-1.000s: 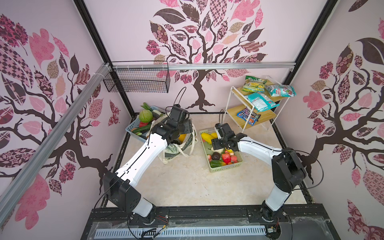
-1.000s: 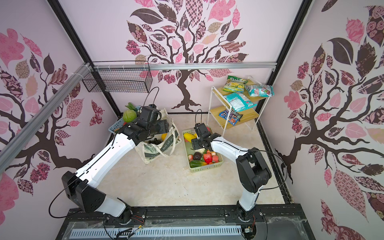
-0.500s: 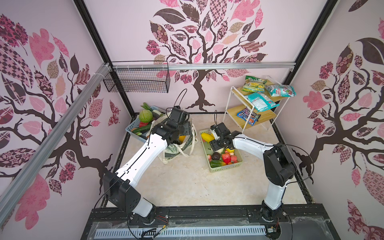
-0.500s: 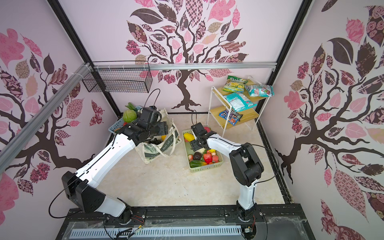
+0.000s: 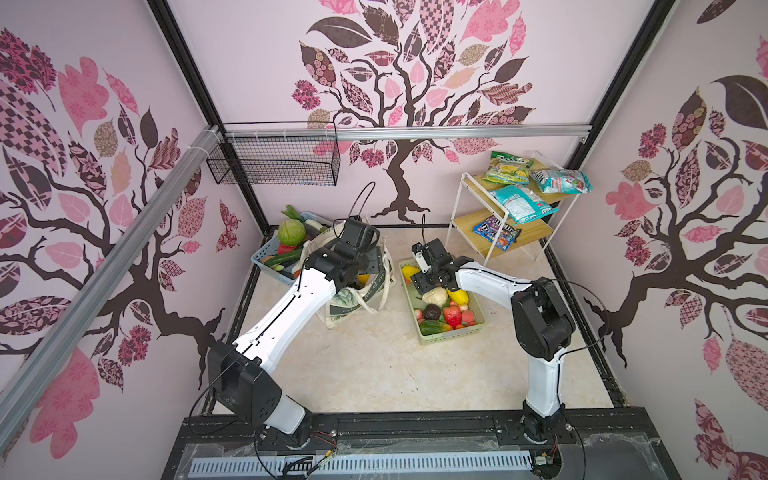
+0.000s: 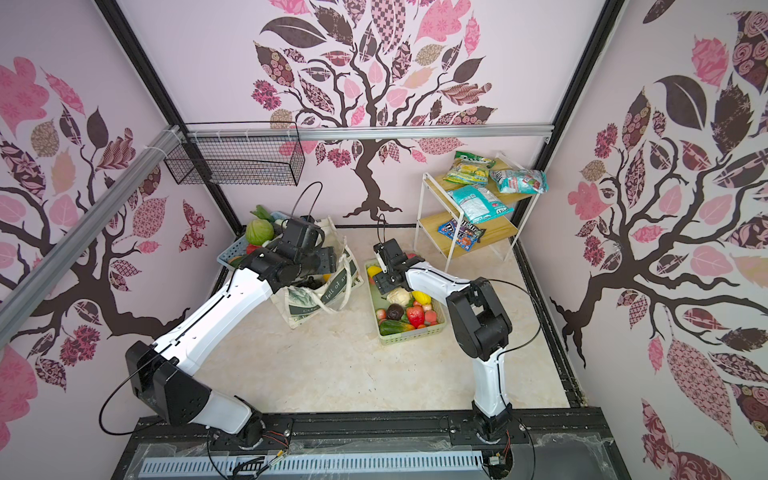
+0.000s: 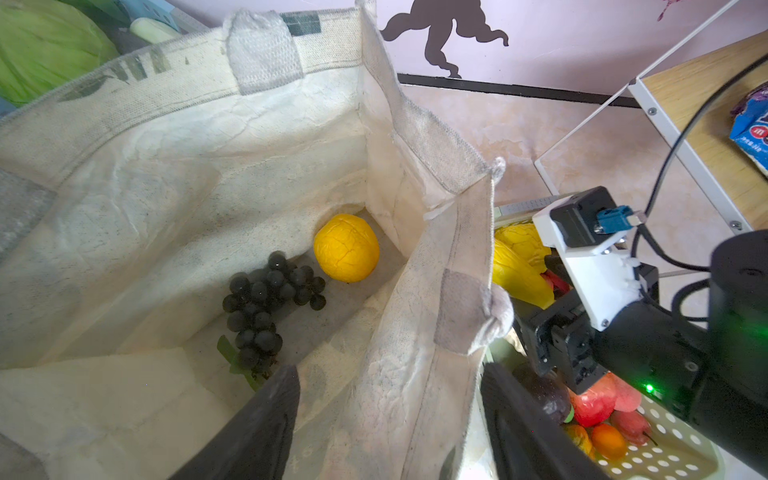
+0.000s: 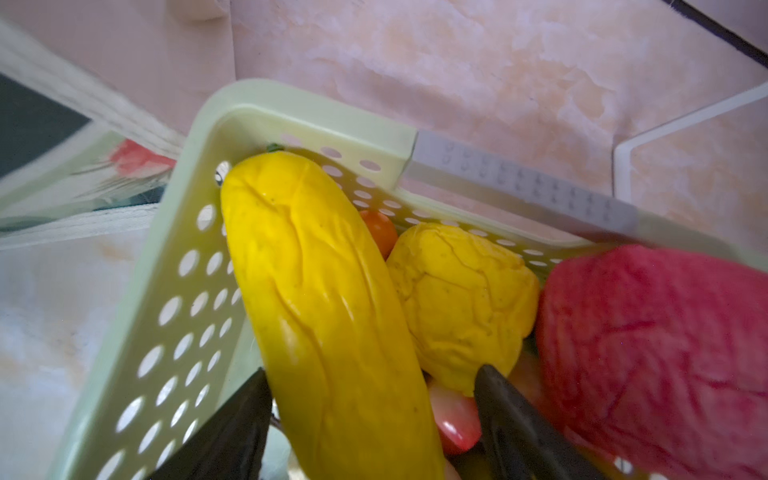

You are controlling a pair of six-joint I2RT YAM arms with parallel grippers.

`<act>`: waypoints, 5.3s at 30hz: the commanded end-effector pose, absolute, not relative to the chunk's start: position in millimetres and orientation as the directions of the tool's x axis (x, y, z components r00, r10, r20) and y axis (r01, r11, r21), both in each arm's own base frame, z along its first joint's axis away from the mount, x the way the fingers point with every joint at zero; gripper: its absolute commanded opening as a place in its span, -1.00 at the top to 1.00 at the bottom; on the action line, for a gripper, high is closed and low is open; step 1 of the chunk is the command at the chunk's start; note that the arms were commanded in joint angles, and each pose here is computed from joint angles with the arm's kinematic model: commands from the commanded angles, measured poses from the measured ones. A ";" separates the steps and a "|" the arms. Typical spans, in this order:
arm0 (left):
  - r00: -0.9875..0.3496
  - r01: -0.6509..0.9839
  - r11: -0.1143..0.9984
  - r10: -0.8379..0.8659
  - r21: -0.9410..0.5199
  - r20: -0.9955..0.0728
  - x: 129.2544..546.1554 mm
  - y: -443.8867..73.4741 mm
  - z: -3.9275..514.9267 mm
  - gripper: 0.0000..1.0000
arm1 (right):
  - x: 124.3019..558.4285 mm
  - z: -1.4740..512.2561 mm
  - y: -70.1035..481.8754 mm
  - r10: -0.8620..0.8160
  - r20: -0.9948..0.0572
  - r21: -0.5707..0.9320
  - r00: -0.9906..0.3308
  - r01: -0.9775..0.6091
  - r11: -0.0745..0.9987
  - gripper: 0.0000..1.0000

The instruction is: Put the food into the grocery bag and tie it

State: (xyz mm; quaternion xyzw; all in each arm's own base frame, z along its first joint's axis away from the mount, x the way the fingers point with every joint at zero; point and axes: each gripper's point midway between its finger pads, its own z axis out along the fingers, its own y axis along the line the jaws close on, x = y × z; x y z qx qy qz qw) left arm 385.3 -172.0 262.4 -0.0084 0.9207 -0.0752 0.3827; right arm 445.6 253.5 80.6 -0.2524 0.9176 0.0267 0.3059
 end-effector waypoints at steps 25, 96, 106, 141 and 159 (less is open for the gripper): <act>-0.708 0.062 0.988 -0.056 -0.140 -0.704 394.4 -178.0 256.5 -0.46 | 426.1 111.1 282.2 -0.378 -0.647 0.036 -0.662 -0.522 0.852 0.09; -0.766 0.315 0.946 0.204 -0.079 -0.610 408.2 -334.9 162.5 -0.06 | 321.4 182.6 148.7 0.067 -0.646 0.251 -0.760 -0.129 0.959 -0.51; -0.796 0.302 0.952 0.228 -0.042 -0.561 435.3 -341.5 117.7 0.27 | 321.4 184.6 146.8 0.087 -0.658 0.259 -0.748 -0.116 0.959 -0.51; -0.832 0.277 0.953 0.303 0.127 -0.465 442.9 -318.2 50.7 0.24 | 317.0 185.1 152.2 0.095 -0.655 0.296 -0.750 -0.139 0.945 -0.51; -0.848 0.312 0.925 0.373 0.215 -0.376 445.8 -318.1 24.6 0.04 | 315.6 189.8 157.9 0.098 -0.659 0.324 -0.745 -0.164 0.932 -0.50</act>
